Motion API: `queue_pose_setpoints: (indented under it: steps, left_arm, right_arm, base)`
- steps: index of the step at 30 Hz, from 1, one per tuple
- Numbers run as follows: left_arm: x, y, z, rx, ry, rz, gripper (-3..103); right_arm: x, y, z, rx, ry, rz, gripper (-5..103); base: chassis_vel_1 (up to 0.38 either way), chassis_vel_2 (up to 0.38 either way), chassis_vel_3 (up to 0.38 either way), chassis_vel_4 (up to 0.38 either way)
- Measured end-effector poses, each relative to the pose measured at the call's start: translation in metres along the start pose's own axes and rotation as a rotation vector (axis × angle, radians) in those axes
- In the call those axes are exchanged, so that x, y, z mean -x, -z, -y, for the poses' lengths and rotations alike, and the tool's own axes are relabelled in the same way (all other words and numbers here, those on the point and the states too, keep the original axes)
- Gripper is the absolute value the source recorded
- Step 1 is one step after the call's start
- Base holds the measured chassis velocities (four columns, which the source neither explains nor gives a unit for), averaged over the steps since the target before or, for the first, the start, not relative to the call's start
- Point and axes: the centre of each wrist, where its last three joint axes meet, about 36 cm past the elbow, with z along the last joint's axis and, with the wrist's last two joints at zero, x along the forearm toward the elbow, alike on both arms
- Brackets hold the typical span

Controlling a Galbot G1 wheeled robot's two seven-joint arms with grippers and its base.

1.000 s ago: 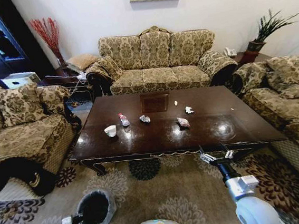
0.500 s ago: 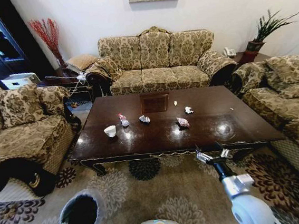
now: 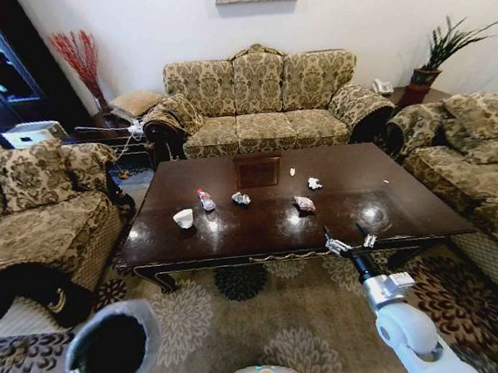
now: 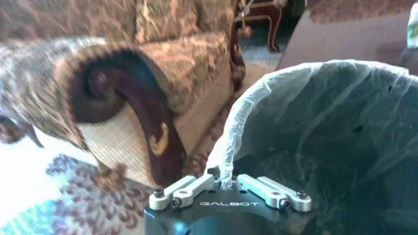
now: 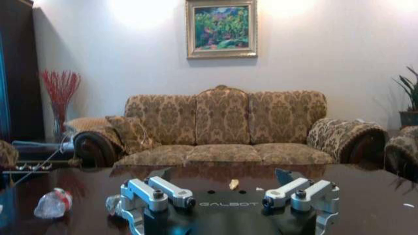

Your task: Move to the front of the table and place the trash on the table into the trash bin.

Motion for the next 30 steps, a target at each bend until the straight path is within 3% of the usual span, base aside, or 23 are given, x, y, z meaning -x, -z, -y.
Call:
queue_pose_setpoints:
  steps: [5, 9, 10, 12, 13, 15, 17, 20, 23, 26, 30]
  left_arm:
    - [-0.046, 0.048, -0.01, 0.049, 0.022, 0.07, 0]
    - [-0.054, 0.063, -0.011, 0.062, 0.023, 0.098, 0]
    - [-0.061, 0.083, -0.01, 0.067, 0.022, 0.14, 0]
    - [-0.067, 0.124, 0.01, 0.047, -0.033, 0.205, 0]
    - [-0.067, 0.124, 0.01, 0.047, -0.033, 0.205, 0]
    - [-0.07, 0.146, 0.03, 0.027, -0.109, 0.222, 0]
    - [-0.07, 0.154, 0.039, 0.015, -0.148, 0.221, 0]
    - [-0.067, 0.174, 0.064, -0.03, -0.284, 0.188, 0]
    - [-0.062, 0.186, 0.071, -0.044, -0.345, 0.169, 0]
    - [-0.052, 0.207, 0.079, -0.018, -0.423, 0.177, 0]
    - [-0.031, 0.229, 0.08, 0.006, -0.466, 0.198, 0]
  right_arm:
    - [0.008, -0.002, -0.011, 0.031, 0.028, 0.019, 100]
    - [0.009, -0.003, -0.014, 0.04, 0.034, 0.021, 100]
    - [0.008, -0.004, -0.018, 0.05, 0.038, 0.021, 100]
    - [0.001, -0.011, -0.021, 0.054, 0.052, 0.023, 100]
    - [0.001, -0.011, -0.021, 0.054, 0.052, 0.023, 100]
    - [-0.005, -0.016, -0.021, 0.044, 0.068, 0.037, 100]
    - [-0.007, -0.017, -0.021, 0.035, 0.076, 0.044, 100]
    - [-0.016, -0.02, -0.02, -0.006, 0.107, 0.074, 100]
    - [-0.017, -0.019, -0.02, -0.028, 0.121, 0.109, 100]
    - [-0.015, -0.014, -0.026, -0.062, 0.127, 0.148, 100]
    - [-0.009, -0.01, -0.038, -0.089, 0.147, 0.173, 100]
  base:
    - [0.0, 0.0, 0.0, 0.0]
    - [0.0, 0.0, 0.0, 0.0]
    - [0.0, 0.0, 0.0, 0.0]
    - [0.0, 0.0, 0.0, 0.0]
    - [0.0, 0.0, 0.0, 0.0]
    - [0.0, 0.0, 0.0, 0.0]
    - [0.0, 0.0, 0.0, 0.0]
    - [0.0, 0.0, 0.0, 0.0]
    - [0.0, 0.0, 0.0, 0.0]
    - [0.0, 0.0, 0.0, 0.0]
    - [0.0, 0.0, 0.0, 0.0]
